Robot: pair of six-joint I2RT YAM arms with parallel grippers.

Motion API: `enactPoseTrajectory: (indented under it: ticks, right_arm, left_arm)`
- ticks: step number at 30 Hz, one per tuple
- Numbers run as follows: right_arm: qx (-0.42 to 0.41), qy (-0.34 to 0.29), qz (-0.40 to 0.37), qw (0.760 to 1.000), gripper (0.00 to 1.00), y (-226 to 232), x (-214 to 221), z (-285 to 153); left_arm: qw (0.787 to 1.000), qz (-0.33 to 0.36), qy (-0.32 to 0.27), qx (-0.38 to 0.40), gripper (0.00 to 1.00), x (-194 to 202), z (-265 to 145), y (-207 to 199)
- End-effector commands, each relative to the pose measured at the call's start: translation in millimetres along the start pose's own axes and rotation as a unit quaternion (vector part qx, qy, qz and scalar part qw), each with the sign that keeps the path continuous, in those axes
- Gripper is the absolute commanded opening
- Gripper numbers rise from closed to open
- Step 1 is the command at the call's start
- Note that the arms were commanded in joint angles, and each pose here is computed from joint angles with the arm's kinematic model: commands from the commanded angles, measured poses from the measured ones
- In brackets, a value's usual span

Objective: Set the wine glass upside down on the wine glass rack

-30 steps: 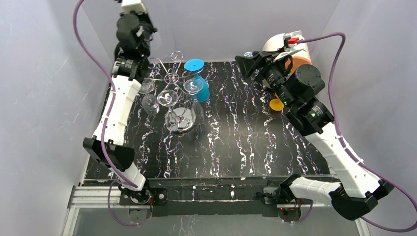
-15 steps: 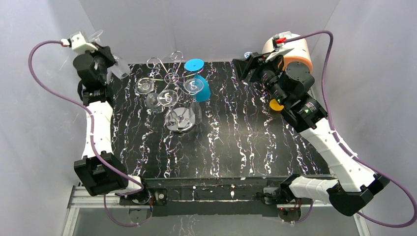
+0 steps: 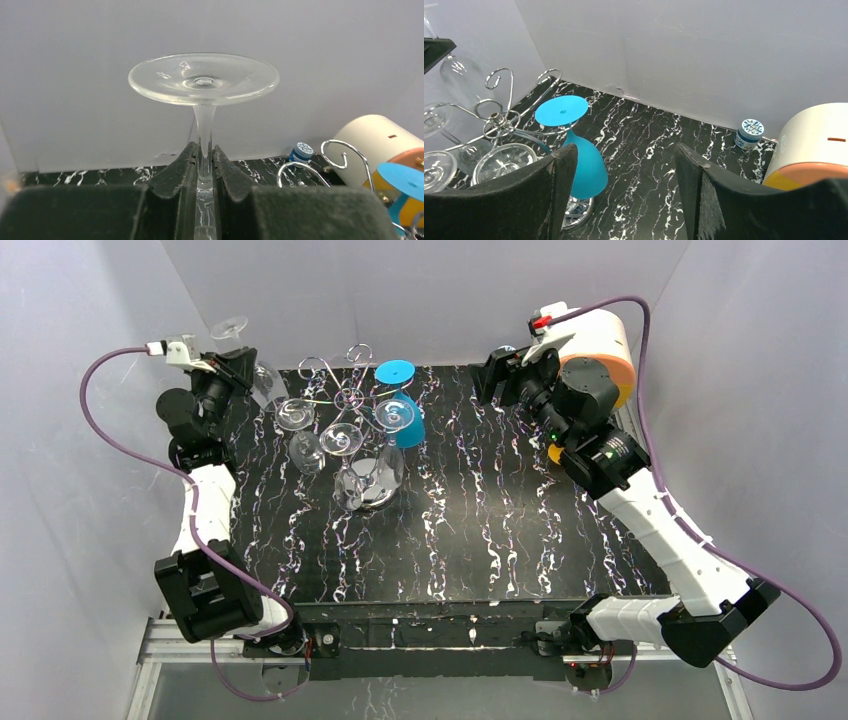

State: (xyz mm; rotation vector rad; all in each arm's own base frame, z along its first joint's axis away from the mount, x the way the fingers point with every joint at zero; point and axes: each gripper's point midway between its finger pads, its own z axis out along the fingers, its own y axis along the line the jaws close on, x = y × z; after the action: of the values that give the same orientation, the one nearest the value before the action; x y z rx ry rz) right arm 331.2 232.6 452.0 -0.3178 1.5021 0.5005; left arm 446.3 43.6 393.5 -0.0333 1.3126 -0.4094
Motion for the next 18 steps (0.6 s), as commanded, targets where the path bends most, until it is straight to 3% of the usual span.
enactPoseTrajectory:
  ticks: [1,7,18]
  right_arm:
    - [-0.001,-0.048,-0.022,0.999,0.79,0.2,-37.6,-8.7]
    - [-0.001,-0.047,-0.012,0.999,0.79,0.2,-30.8,-10.8]
    - [0.002,-0.051,-0.010,0.999,0.79,-1.8,-31.3,-16.4]
  left_arm:
    - [0.992,0.065,-0.043,0.096,0.00,-22.2,-10.2,-38.3]
    - [0.979,0.119,-0.006,0.164,0.00,5.9,-26.5,-58.0]
    - [0.954,0.146,0.032,0.259,0.00,36.2,-38.5,-85.4]
